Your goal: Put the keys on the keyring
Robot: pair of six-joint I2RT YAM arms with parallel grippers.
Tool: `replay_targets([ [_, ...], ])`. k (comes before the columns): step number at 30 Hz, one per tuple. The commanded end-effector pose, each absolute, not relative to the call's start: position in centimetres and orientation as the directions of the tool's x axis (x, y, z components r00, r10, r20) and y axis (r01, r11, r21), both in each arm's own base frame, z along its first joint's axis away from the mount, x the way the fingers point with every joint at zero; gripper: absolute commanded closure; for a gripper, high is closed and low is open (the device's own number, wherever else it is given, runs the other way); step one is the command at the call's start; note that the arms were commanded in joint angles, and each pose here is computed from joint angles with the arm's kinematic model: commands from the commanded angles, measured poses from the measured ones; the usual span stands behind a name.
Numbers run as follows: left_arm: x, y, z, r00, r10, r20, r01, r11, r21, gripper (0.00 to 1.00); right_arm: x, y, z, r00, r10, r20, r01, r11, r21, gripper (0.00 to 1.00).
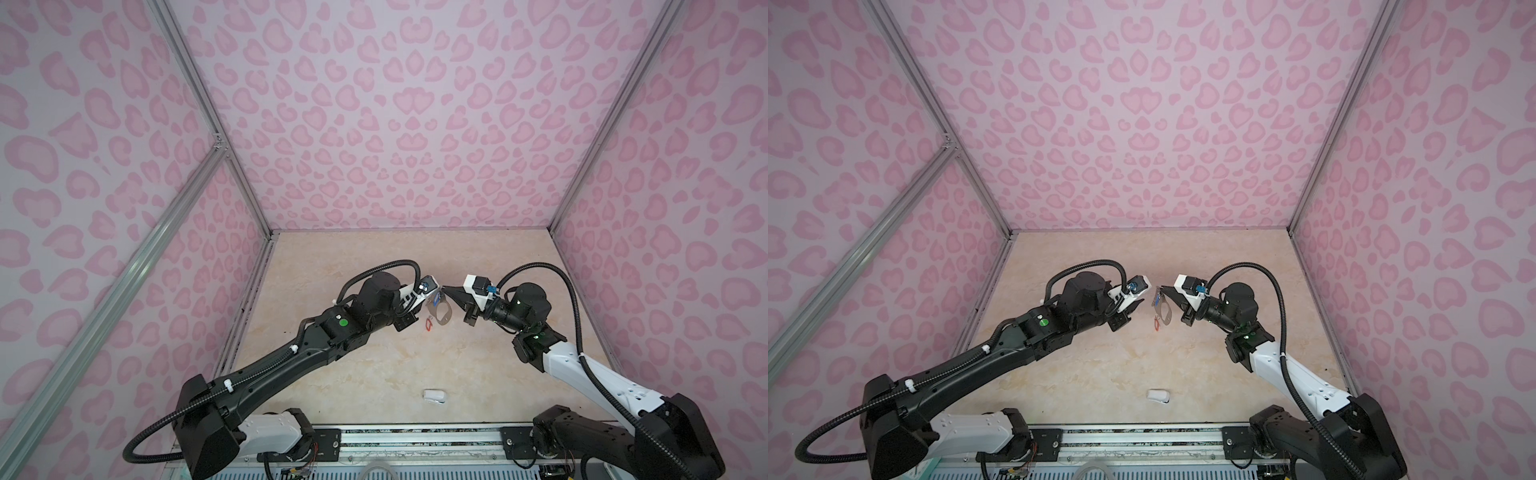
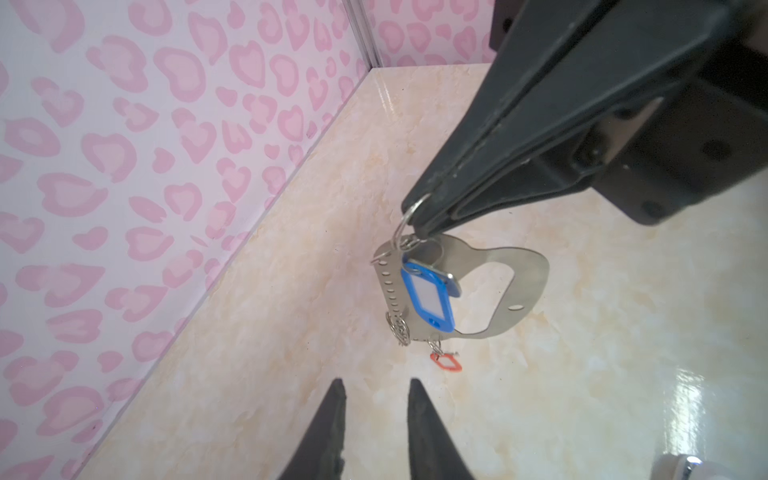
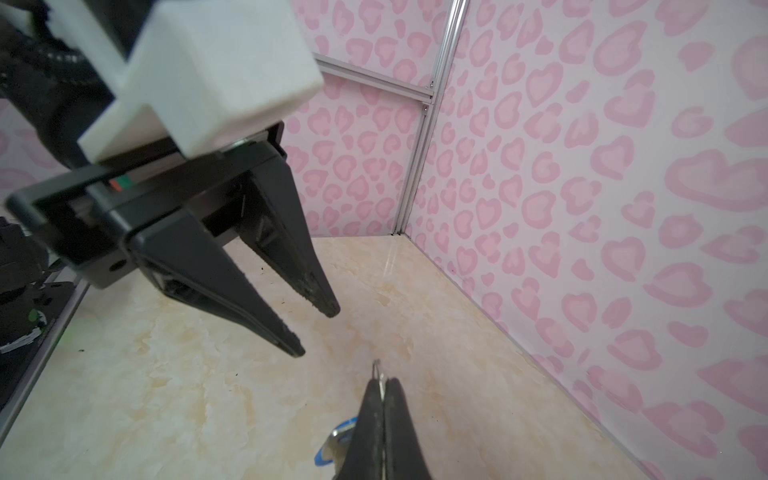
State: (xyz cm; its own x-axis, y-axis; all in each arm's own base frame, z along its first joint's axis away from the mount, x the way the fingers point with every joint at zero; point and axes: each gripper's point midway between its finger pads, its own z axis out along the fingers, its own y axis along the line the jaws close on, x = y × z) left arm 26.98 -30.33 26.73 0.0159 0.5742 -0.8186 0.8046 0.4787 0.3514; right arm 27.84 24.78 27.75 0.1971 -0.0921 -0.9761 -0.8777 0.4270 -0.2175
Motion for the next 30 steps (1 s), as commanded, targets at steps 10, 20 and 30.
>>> replay_targets([
  [10, 24.0, -33.2, 29.0, 0.134, 0.459, -0.878, 0.927, 0.254, 0.275, 0.78, 25.1, 25.9, 29.8, 0.259, 0.003, -0.966, -0.927, 0.281, -0.248, 1.00],
  [20, 23.9, -33.4, 28.8, 0.136, 0.463, -0.876, 0.934, 0.236, 0.270, 0.80, 23.8, 26.7, 29.5, 0.260, 0.002, -0.966, -0.944, 0.209, -0.254, 1.00],
  [30, 23.7, -33.0, 29.0, 0.141, 0.459, -0.877, 0.931, 0.239, 0.275, 0.92, 23.7, 27.0, 28.9, 0.263, -0.028, -0.964, -0.947, 0.183, -0.264, 1.00],
])
